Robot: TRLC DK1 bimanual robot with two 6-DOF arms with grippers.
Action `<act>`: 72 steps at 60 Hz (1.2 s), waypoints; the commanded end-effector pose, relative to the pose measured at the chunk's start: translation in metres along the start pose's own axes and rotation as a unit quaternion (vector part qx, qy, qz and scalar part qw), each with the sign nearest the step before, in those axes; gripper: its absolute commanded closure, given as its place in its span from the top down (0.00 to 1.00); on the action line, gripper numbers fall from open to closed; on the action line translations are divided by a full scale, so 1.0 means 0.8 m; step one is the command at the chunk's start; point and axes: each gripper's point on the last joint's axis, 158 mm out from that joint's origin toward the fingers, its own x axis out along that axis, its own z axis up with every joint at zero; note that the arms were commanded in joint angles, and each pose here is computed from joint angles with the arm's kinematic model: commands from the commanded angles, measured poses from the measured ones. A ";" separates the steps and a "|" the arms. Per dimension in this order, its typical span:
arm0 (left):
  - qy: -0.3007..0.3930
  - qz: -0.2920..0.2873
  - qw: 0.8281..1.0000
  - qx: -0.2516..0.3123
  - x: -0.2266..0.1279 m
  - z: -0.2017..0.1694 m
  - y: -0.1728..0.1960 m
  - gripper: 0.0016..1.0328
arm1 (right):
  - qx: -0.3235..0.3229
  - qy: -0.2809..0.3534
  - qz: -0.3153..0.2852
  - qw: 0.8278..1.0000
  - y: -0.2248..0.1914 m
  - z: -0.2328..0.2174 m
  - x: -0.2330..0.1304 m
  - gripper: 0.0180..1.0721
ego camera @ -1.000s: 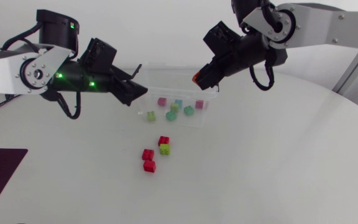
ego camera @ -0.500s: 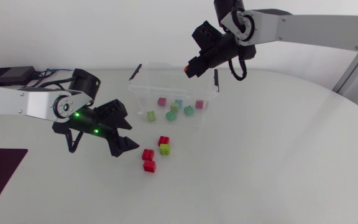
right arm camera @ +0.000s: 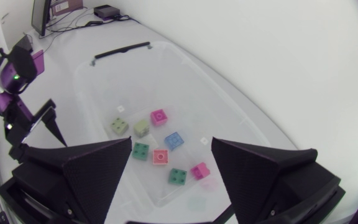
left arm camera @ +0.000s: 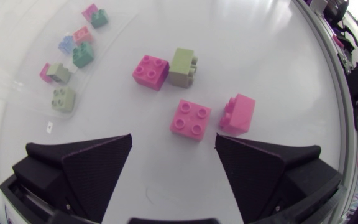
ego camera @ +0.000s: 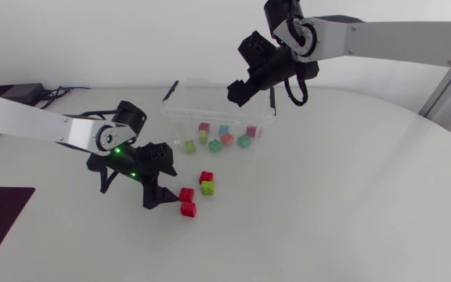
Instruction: Pick up the duplo bricks and place them in the container
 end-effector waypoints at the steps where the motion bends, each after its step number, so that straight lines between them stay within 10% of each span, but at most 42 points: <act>1: 0.001 -0.019 0.999 0.025 0.013 0.002 -0.005 0.90 | -0.011 -0.008 0.011 1.000 0.030 0.000 -0.026 0.93; 36: 0.003 -0.043 0.998 0.053 0.037 0.011 -0.015 0.73 | -0.096 0.096 0.133 0.982 0.177 -0.168 -0.024 0.93; 48: 0.002 -0.071 0.996 0.048 0.037 0.013 -0.031 0.15 | -0.118 0.135 0.162 0.970 0.203 -0.202 0.007 0.93; 72: -0.032 -0.027 0.999 0.016 -0.050 0.014 0.001 0.15 | -0.142 0.152 0.185 0.960 0.227 -0.193 0.047 0.92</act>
